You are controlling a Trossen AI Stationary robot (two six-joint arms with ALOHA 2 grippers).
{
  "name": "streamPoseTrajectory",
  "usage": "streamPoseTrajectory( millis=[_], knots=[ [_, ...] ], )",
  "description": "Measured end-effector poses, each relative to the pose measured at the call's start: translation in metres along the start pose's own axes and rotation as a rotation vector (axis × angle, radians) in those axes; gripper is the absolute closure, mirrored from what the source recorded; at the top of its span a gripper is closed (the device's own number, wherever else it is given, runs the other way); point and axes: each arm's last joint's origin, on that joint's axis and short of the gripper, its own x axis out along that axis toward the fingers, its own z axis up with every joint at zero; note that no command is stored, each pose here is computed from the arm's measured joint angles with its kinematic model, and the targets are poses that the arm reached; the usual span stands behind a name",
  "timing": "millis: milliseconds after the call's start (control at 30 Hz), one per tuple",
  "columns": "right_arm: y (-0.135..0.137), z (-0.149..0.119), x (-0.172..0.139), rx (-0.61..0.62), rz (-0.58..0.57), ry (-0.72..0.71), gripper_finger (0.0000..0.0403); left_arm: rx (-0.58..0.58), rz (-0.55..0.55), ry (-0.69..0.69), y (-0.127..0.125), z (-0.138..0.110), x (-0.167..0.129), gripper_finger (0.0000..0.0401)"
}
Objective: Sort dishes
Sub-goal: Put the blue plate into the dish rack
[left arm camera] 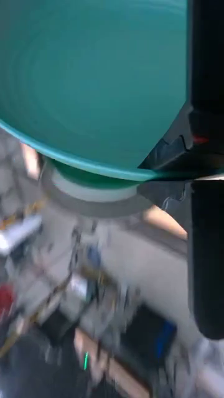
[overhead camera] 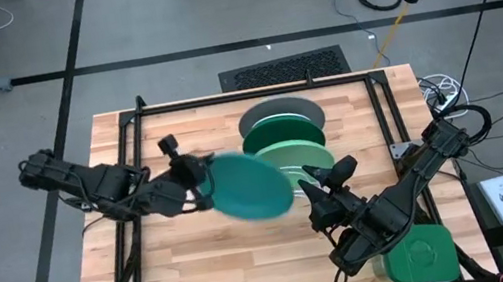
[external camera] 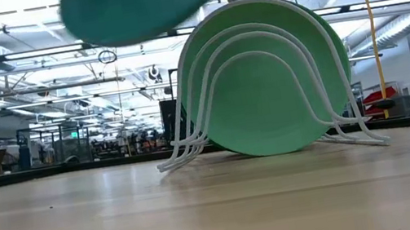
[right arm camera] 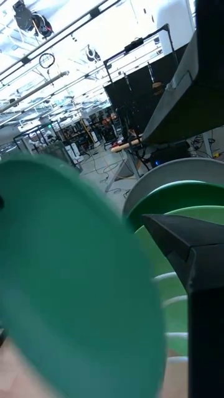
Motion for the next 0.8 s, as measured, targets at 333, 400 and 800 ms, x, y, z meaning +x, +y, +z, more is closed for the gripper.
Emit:
streamPoseTrajectory(
  millis=[333, 400, 800],
  knots=[
    [0.000, 0.000, 0.000, -0.003, -0.001, 0.000, 0.0216, 0.007, 0.277, -0.089, -0.014, 0.022, 0.022, 0.0401],
    [0.000, 0.000, 0.000, -0.003, -0.002, -0.001, 0.0216, 0.028, 0.307, -0.094, -0.017, 0.026, 0.029, 0.0401],
    [0.000, 0.000, 0.000, -0.005, -0.004, -0.001, 0.0216, 0.062, 0.302, -0.091, -0.055, 0.029, 0.069, 0.0401]
  ],
)
